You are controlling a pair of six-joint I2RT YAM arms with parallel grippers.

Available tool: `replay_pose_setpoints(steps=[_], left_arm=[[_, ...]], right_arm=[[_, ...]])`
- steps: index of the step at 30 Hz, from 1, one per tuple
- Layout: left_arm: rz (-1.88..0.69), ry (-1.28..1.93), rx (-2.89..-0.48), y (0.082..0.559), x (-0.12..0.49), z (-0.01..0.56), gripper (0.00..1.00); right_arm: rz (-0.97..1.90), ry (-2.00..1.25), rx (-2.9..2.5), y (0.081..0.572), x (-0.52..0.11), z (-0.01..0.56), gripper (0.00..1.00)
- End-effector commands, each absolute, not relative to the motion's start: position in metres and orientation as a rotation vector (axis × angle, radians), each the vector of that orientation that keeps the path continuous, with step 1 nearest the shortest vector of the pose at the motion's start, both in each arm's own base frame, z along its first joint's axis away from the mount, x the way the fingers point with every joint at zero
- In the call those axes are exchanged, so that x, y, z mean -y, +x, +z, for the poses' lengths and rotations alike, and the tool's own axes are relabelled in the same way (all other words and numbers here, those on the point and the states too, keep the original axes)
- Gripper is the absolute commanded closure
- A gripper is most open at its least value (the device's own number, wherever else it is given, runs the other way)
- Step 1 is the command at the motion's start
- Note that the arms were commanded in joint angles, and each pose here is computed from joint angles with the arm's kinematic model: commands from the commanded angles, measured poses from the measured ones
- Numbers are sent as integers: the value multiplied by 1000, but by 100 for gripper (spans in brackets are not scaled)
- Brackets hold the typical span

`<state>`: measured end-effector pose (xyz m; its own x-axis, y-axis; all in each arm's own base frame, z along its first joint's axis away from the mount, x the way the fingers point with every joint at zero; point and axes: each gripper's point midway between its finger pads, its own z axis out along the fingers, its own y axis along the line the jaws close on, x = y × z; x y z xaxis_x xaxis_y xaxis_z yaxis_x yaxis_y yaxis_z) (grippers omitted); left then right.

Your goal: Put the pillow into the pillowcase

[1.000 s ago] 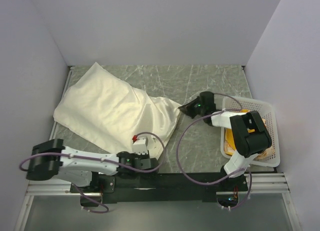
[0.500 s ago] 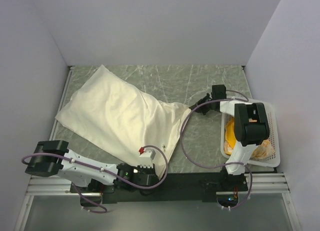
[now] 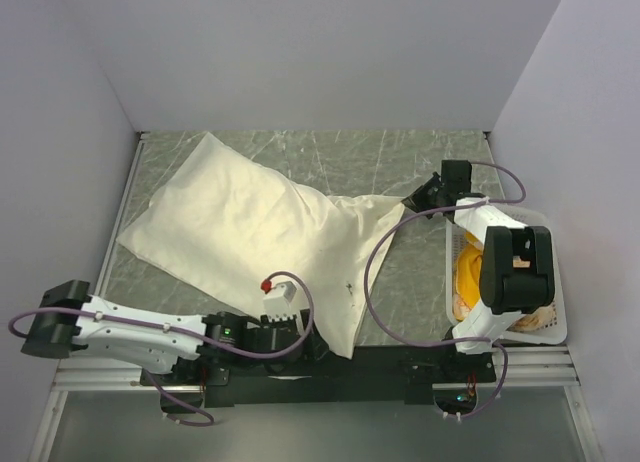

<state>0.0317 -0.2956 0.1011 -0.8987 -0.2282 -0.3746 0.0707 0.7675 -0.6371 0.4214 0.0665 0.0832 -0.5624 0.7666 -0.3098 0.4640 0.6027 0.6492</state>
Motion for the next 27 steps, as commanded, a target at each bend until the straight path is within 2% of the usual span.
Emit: replay_pose_setpoints(steps=[1, 9, 13, 16, 17, 18, 20, 23, 24, 26, 27], left_arm=[[-896, -103, -2567, 27, 314, 82, 18], [-721, 40, -2542, 39, 375, 62, 11], [-703, -24, -2551, 48, 381, 41, 14], [-694, -15, -2576, 50, 384, 32, 31], [-706, 3, -2591, 47, 386, 31, 58], [-745, 11, -2584, 45, 391, 38, 75], [-789, 59, -2575, 42, 392, 51, 99], [-884, 47, -2457, 54, 380, 108, 99], [-988, 6, -2374, 60, 372, 148, 99], [-1044, 7, -2306, 65, 354, 172, 99], [-1137, -28, -2243, 66, 341, 202, 99]], right_arm=[[599, 917, -2173, 427, -47, 108, 100], [601, 851, -2203, 431, -57, 117, 100], [588, 833, -2201, 431, -56, 122, 100], [583, 817, -2200, 432, -56, 127, 100], [596, 782, -2214, 431, -66, 129, 100], [596, 773, -2206, 433, -67, 135, 100], [585, 763, -2204, 433, -66, 140, 100], [558, 757, -2183, 435, -62, 152, 100], [550, 761, -2165, 438, -59, 160, 100], [527, 777, -2170, 437, -53, 163, 100], [529, 781, -2163, 438, -51, 167, 100]])
